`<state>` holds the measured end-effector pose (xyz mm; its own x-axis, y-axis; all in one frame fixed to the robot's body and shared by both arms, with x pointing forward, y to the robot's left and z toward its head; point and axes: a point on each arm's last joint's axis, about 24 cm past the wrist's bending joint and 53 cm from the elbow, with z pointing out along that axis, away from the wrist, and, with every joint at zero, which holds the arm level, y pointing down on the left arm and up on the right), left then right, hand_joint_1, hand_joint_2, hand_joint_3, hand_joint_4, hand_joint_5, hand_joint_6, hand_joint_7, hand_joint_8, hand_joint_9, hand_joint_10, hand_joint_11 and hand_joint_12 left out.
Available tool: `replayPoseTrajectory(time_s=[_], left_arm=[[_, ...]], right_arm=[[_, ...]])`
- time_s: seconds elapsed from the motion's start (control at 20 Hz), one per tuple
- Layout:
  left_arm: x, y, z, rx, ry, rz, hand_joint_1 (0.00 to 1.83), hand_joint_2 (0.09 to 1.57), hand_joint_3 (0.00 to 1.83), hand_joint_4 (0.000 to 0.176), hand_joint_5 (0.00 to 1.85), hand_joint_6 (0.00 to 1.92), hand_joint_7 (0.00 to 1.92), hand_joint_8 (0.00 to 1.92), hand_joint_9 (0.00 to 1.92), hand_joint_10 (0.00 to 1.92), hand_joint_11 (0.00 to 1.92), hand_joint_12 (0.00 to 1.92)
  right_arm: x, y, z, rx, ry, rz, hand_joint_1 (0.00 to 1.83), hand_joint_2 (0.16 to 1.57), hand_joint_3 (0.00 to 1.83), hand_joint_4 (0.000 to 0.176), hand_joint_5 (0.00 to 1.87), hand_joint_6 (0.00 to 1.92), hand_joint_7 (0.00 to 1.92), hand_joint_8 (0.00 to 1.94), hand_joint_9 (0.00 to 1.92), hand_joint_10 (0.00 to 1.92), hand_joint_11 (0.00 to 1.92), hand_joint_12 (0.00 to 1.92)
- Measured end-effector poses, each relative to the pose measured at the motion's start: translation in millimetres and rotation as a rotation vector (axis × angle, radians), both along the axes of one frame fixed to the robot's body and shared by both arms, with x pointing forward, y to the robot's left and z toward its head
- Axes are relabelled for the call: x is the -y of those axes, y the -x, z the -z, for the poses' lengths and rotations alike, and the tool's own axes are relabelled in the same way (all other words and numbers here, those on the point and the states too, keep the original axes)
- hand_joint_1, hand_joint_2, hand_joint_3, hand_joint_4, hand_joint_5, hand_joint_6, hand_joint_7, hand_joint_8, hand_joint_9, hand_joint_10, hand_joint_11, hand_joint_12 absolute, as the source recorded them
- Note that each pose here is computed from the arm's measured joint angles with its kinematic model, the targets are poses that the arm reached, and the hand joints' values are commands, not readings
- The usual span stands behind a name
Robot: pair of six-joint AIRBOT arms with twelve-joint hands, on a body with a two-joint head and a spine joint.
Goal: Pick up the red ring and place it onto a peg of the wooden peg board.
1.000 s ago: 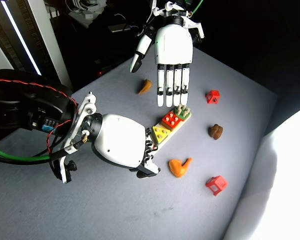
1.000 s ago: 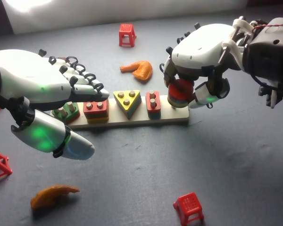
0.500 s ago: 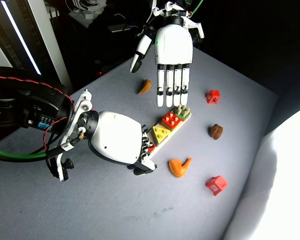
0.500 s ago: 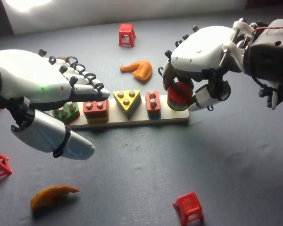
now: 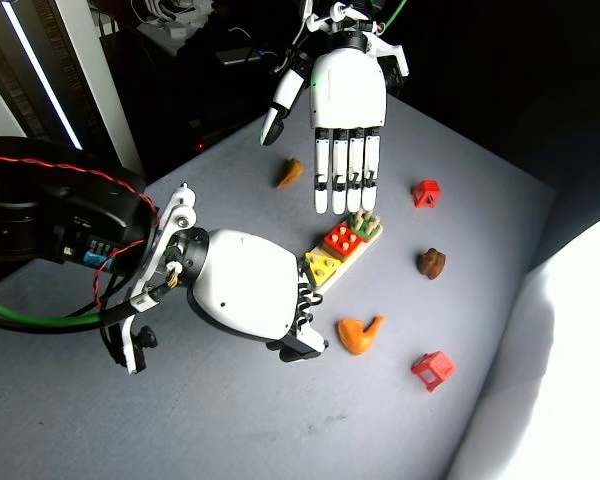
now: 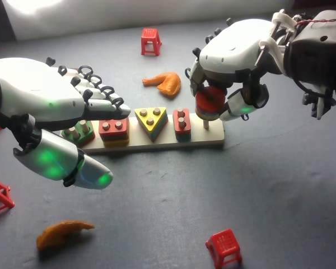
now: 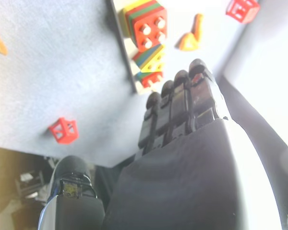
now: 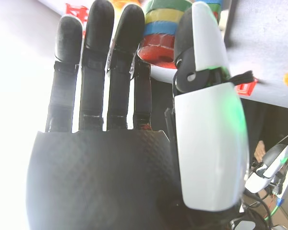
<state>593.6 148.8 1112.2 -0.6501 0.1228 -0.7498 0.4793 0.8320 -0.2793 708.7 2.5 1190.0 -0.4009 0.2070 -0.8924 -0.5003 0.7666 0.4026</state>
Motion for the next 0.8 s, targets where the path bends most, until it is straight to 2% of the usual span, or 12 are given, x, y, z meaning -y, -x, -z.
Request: replayPoseTrajectory(time_s=[0.05, 0.1, 0.15, 0.25, 0.3, 0.35, 0.7, 0.8], left_arm=[[0.0, 0.0, 0.0, 0.000, 0.000, 0.000, 0.00, 1.09, 0.00, 0.000, 0.05, 0.01, 0.02, 0.00, 0.01, 0.00, 0.02, 0.01], [0.0, -0.1, -0.1, 0.000, 0.000, 0.000, 0.00, 1.09, 0.00, 0.000, 0.03, 0.00, 0.01, 0.00, 0.00, 0.00, 0.00, 0.01], [0.0, 0.0, 0.0, 0.000, 0.000, 0.000, 0.00, 1.09, 0.00, 0.000, 0.03, 0.00, 0.01, 0.00, 0.00, 0.00, 0.01, 0.01], [0.0, 0.0, 0.0, 0.000, 0.000, 0.000, 0.00, 1.09, 0.00, 0.000, 0.06, 0.01, 0.04, 0.02, 0.03, 0.01, 0.04, 0.02], [0.0, 0.0, 0.0, 0.000, -0.001, 0.000, 0.00, 1.10, 0.00, 0.000, 0.05, 0.01, 0.03, 0.01, 0.02, 0.01, 0.02, 0.02], [0.1, -0.1, 0.0, 0.001, 0.000, 0.001, 0.00, 1.10, 0.00, 0.000, 0.03, 0.00, 0.02, 0.00, 0.01, 0.00, 0.01, 0.01], [0.1, -0.1, 0.0, 0.001, 0.000, 0.001, 0.00, 1.11, 0.00, 0.000, 0.02, 0.00, 0.01, 0.00, 0.00, 0.00, 0.00, 0.00], [0.0, 0.0, 0.0, 0.000, -0.001, 0.000, 0.00, 1.11, 0.00, 0.000, 0.02, 0.00, 0.02, 0.00, 0.00, 0.00, 0.01, 0.01]], right_arm=[[-0.4, 0.4, 0.0, 0.000, 0.000, -0.001, 1.36, 1.16, 0.00, 0.000, 0.83, 1.25, 0.98, 0.93, 0.77, 1.35, 0.44, 1.49], [-0.5, 1.2, 0.5, -0.001, 0.000, -0.001, 1.23, 1.16, 0.00, 0.000, 0.84, 1.27, 0.97, 0.96, 0.76, 1.06, 0.43, 1.48], [-0.1, 1.7, 3.2, -0.003, 0.005, -0.001, 1.33, 1.15, 0.00, 0.000, 0.83, 1.26, 0.98, 0.93, 0.77, 1.28, 0.44, 1.49], [-0.1, 3.4, 8.3, -0.014, 0.008, -0.003, 1.35, 1.16, 0.00, 0.000, 0.83, 1.26, 0.96, 0.96, 0.77, 1.36, 0.44, 1.50], [0.1, 3.4, 8.6, -0.013, 0.010, -0.003, 1.23, 1.15, 0.00, 0.000, 0.86, 1.25, 0.97, 0.95, 0.76, 1.06, 0.44, 1.49], [0.1, 3.4, 9.0, -0.013, 0.011, -0.003, 1.21, 1.15, 0.00, 0.000, 0.86, 1.25, 0.97, 0.96, 0.79, 0.92, 0.43, 1.46], [-4.7, 4.5, 9.7, -0.013, 0.010, -0.006, 1.20, 1.16, 0.00, 0.000, 0.85, 1.28, 0.95, 0.98, 0.79, 0.86, 0.42, 1.48], [-7.9, 5.3, 9.6, -0.009, 0.013, -0.010, 1.21, 1.14, 0.00, 0.000, 0.88, 1.24, 0.99, 0.92, 0.81, 0.84, 0.45, 1.47]])
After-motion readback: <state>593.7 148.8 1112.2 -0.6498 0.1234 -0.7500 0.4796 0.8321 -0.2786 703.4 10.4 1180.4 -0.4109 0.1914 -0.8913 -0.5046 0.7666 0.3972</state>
